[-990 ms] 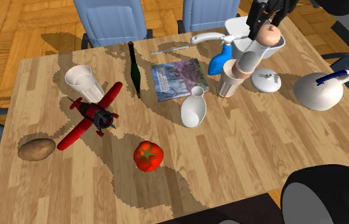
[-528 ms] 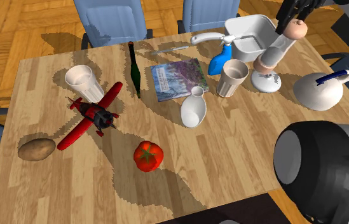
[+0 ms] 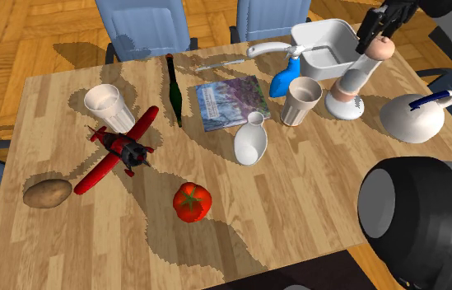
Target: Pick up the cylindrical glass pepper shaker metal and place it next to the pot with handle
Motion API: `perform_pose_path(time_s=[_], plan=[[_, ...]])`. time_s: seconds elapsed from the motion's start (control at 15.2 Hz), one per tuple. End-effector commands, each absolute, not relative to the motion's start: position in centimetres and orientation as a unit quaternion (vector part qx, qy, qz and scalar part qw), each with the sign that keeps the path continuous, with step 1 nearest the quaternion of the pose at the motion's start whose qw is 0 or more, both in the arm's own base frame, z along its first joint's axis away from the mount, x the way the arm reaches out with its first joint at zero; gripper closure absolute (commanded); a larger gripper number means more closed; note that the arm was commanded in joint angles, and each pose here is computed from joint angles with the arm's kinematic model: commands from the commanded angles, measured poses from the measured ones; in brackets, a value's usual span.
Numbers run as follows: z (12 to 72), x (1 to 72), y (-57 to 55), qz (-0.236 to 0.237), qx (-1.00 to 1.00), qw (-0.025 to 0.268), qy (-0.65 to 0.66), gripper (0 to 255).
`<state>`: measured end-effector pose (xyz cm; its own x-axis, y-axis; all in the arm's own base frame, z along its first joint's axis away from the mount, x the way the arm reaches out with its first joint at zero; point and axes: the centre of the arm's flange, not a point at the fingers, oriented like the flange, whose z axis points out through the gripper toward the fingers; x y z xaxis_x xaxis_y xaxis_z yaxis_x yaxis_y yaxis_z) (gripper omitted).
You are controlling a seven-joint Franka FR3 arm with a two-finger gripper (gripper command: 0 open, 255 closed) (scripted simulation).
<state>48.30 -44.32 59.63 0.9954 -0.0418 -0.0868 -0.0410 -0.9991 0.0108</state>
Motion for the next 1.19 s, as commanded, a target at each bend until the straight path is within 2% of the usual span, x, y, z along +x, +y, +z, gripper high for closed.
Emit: perform_pose_path(time_s=[0.0, 1.12], plan=[[58.6, 48.4, -44.3, -0.043, 0.999, 0.005, -0.021, 255], [49.6, 48.4, -44.3, -0.043, 0.999, 0.005, -0.021, 255]])
